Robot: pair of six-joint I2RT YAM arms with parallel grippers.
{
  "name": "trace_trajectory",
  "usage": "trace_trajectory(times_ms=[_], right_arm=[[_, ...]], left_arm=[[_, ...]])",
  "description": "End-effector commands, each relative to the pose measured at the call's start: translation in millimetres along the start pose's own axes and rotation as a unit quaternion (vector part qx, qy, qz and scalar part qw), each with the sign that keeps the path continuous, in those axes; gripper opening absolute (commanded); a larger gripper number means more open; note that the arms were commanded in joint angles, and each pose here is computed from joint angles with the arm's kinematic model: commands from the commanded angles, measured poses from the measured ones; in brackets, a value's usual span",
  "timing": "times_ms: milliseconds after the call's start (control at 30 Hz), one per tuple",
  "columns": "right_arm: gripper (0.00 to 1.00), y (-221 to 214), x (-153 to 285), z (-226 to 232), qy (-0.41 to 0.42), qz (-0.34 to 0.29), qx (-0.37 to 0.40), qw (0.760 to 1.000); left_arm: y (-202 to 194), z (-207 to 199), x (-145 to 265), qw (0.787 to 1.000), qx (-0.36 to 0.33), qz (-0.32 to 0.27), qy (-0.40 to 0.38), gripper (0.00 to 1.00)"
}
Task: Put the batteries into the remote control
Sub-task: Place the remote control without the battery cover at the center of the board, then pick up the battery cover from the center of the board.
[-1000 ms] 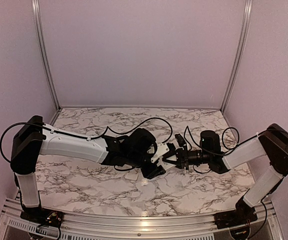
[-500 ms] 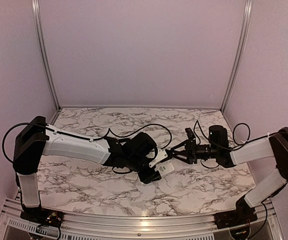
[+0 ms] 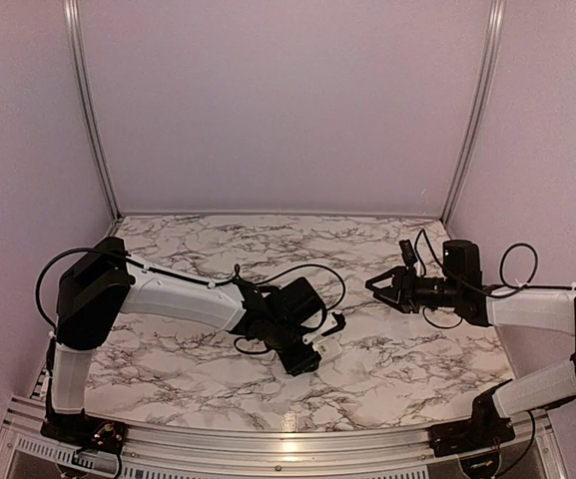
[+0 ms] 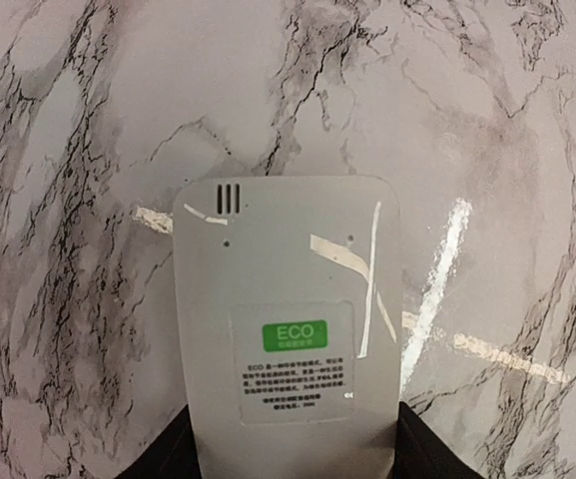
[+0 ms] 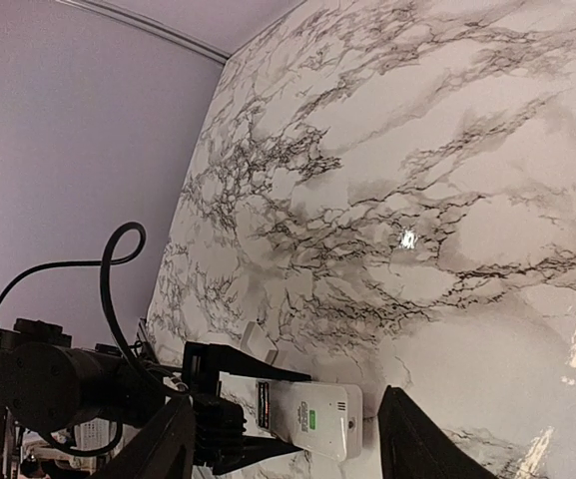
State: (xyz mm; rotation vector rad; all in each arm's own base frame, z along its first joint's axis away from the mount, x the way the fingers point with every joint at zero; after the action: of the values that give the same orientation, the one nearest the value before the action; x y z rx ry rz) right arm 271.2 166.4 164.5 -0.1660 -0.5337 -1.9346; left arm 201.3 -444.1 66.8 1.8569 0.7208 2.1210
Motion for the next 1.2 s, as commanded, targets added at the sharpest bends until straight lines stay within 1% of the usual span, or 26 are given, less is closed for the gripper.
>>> trace_trajectory(times_ms=[0, 100, 167, 233, 300, 400, 467, 533, 633, 733, 900, 1000, 1167], right_arm=[[0.62, 9.4, 8.0, 9.9, 0.007, -0.015, 0.019, 1.0], [0.66, 13.6, 11.7, 18.9, 0.013, -0.021, 0.034, 0.999], [0.7, 17.0, 15.3, 27.1, 0.022, -0.029, 0.045, 0.998], [0.76, 19.6, 19.9, 35.4, 0.033, -0.042, 0.058, 0.997], [0.82, 22.9, 24.6, 45.3, 0.043, -0.054, 0.076, 0.995], [0.85, 30.0, 32.6, 60.3, 0.043, -0.077, 0.111, 0.99], [0.89, 34.4, 39.6, 69.8, 0.04, -0.096, 0.132, 0.986], [0.98, 37.9, 47.2, 80.4, 0.045, -0.118, 0.149, 0.981], [0.99, 42.4, 53.2, 87.6, 0.047, -0.142, 0.153, 0.977], [0.99, 42.8, 53.4, 91.4, 0.056, -0.139, 0.159, 0.976], [0.98, 36.6, 54.3, 101.4, 0.091, -0.122, 0.194, 0.969], [0.97, 35.0, 55.9, 99.9, 0.085, -0.126, 0.202, 0.968], [0.99, 30.1, 59.8, 96.8, 0.089, -0.139, 0.207, 0.964]], left_arm=[[0.8, 0.4, -4.1, 1.0, 0.005, 0.017, 0.006, 0.48], [-1.4, 1.3, -0.5, 1.0, -0.005, 0.026, 0.008, 0.66], [0.3, 1.3, 6.7, 1.0, -0.014, 0.025, 0.009, 0.75], [8.5, 2.1, 18.8, 1.0, -0.019, 0.009, 0.01, 0.82], [19.7, 3.4, 33.3, 1.0, -0.021, -0.01, 0.012, 0.85], [29.6, 6.5, 60.1, 0.999, -0.023, -0.036, 0.025, 0.85], [23.4, 9.3, 76.6, 0.998, -0.027, -0.04, 0.034, 0.85], [14.3, 12.0, 95.9, 0.998, -0.034, -0.043, 0.035, 0.84], [-11.7, 12.9, 108.9, 0.999, -0.039, -0.03, 0.005, 0.82], [-38.6, 10.9, 111.1, 0.998, -0.052, 0.006, -0.022, 0.78], [-68.6, 14.5, 102.2, 0.995, -0.076, 0.061, -0.03, 0.7], [-79.1, 17.2, 93.2, 0.991, -0.096, 0.085, -0.036, 0.67], [-80.0, 29.6, 74.3, 0.987, -0.114, 0.103, -0.038, 0.57]])
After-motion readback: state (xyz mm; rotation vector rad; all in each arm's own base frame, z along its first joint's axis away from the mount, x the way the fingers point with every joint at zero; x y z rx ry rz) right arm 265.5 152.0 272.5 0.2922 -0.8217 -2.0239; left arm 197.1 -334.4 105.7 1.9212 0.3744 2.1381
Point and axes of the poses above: each gripper's point midway between its finger pads, its own x axis back along the fingers, its own z axis along the line the jaws close on, y = z × x, the point moved 5 cm from there along x, back along the fingers, and after that the axes turned 11 degrees about -x, right-handed, at the moved point
